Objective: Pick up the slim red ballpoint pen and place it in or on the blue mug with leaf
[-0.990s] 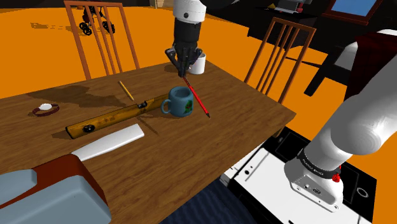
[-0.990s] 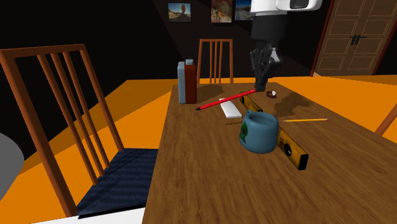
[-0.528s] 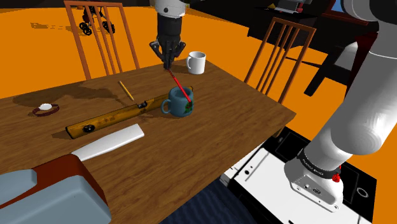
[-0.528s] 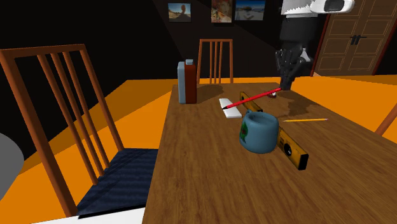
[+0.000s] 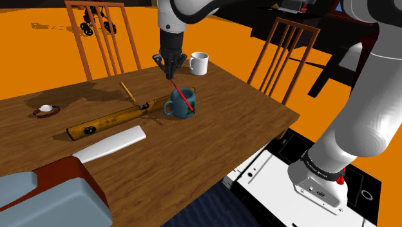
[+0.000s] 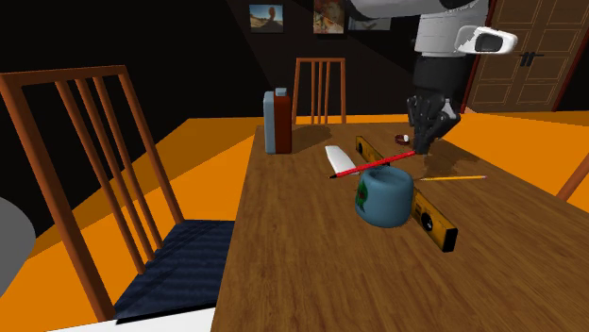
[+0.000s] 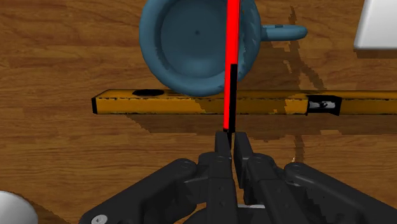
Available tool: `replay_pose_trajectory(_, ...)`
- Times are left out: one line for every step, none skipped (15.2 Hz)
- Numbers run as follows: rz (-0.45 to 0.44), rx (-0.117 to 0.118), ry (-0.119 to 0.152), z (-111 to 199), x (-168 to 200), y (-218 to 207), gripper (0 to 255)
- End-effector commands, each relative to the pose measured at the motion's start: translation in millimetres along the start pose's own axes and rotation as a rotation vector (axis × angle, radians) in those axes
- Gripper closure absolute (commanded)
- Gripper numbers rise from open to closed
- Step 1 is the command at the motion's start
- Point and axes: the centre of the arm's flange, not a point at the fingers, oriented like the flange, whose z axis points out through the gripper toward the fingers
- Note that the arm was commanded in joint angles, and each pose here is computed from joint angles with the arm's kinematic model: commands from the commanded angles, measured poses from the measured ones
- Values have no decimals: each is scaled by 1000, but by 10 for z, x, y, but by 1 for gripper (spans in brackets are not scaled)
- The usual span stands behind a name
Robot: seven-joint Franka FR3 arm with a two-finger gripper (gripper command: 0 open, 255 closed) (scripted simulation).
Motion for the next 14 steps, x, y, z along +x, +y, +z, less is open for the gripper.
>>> replay_pose_trajectory(0, 0, 0, 99, -12, 8, 255)
replay_pose_trajectory(0, 0, 0, 152, -14, 12, 255)
replay_pose_trajectory(0, 0, 0, 205, -17, 16, 255)
replay_pose_trajectory(0, 0, 0, 257, -19, 19, 255)
replay_pose_trajectory(0, 0, 0, 310, -21, 23, 255)
replay_pose_trajectory(0, 0, 0, 338, -24, 25, 255)
replay_pose_trajectory(0, 0, 0, 338, -23, 25, 255)
replay_pose_trajectory(0, 0, 0, 338, -23, 25, 255)
replay_pose_trajectory(0, 0, 0, 338, -23, 25, 255)
replay_pose_trajectory(0, 0, 0, 338, -23, 25, 255)
replay_pose_trajectory(0, 0, 0, 338, -23, 25, 255)
replay_pose_trajectory(0, 0, 0, 338, -23, 25, 255)
replay_pose_trajectory(0, 0, 0, 338, -23, 25, 255)
replay_pose_trajectory(0, 0, 0, 338, -23, 25, 0)
